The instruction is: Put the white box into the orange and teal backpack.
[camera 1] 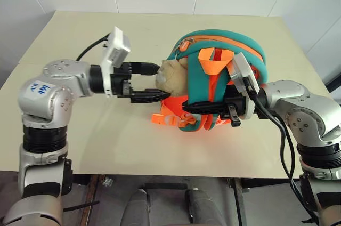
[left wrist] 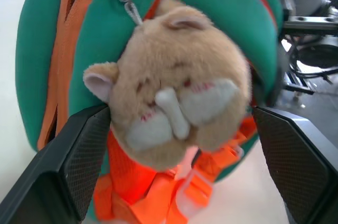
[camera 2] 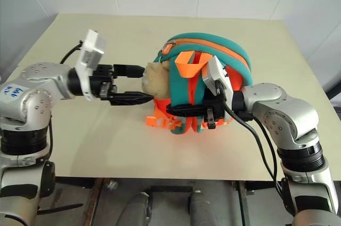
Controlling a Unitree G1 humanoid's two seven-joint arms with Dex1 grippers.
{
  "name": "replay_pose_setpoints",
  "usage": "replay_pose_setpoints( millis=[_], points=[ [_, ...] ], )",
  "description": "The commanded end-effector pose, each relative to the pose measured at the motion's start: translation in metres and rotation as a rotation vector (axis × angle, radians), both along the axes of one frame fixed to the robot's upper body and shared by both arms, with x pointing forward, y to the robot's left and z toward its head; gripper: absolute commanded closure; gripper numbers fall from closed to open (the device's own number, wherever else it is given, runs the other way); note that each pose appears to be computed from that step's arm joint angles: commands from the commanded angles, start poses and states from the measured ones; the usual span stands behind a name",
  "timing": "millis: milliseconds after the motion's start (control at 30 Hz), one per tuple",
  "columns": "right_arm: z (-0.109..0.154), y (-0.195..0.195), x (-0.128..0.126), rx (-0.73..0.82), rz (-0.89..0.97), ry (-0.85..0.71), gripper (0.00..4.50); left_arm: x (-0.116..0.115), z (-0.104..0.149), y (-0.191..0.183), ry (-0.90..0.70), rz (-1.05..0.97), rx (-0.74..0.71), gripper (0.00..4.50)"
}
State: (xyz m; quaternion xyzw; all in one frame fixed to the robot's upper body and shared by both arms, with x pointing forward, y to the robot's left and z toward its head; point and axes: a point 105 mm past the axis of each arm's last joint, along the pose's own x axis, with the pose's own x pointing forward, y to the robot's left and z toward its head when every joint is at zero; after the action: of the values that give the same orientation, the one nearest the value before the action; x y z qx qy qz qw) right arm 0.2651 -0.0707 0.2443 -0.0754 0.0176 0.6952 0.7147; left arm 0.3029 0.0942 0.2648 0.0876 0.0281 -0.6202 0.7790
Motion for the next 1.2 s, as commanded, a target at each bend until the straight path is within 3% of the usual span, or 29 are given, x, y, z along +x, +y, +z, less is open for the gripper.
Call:
replay_pose_setpoints(
  millis=[33,267,433,567,733,933,1200],
  points=[
    [0.011,0.002,-0.005,0.018,0.028,-0.056,4.5,0.003,0.006,-0.005,-0.036,0.031,-0.017,0.57],
    [0.01,0.001,-0.007,0.023,0.011,-0.055,4.5,0.011,0.013,0.0,-0.036,0.062,-0.023,2.58],
    [0.01,0.0,-0.01,0.036,0.005,-0.055,4.5,0.008,0.02,0.012,-0.001,0.07,-0.002,3.57],
    [0.009,-0.003,-0.013,0.05,0.002,-0.055,4.5,0.01,0.029,0.033,0.03,0.129,0.01,3.69],
    [0.003,-0.007,-0.019,0.039,0.003,-0.04,4.5,0.035,0.04,0.072,0.052,0.309,-0.009,3.69],
    [0.006,-0.006,-0.02,0.049,-0.011,-0.05,4.5,0.054,0.006,0.089,0.196,0.382,0.007,3.71],
    [0.007,-0.006,-0.018,0.051,-0.024,-0.049,4.5,0.067,-0.062,0.076,0.325,0.344,0.233,3.71]
  ],
)
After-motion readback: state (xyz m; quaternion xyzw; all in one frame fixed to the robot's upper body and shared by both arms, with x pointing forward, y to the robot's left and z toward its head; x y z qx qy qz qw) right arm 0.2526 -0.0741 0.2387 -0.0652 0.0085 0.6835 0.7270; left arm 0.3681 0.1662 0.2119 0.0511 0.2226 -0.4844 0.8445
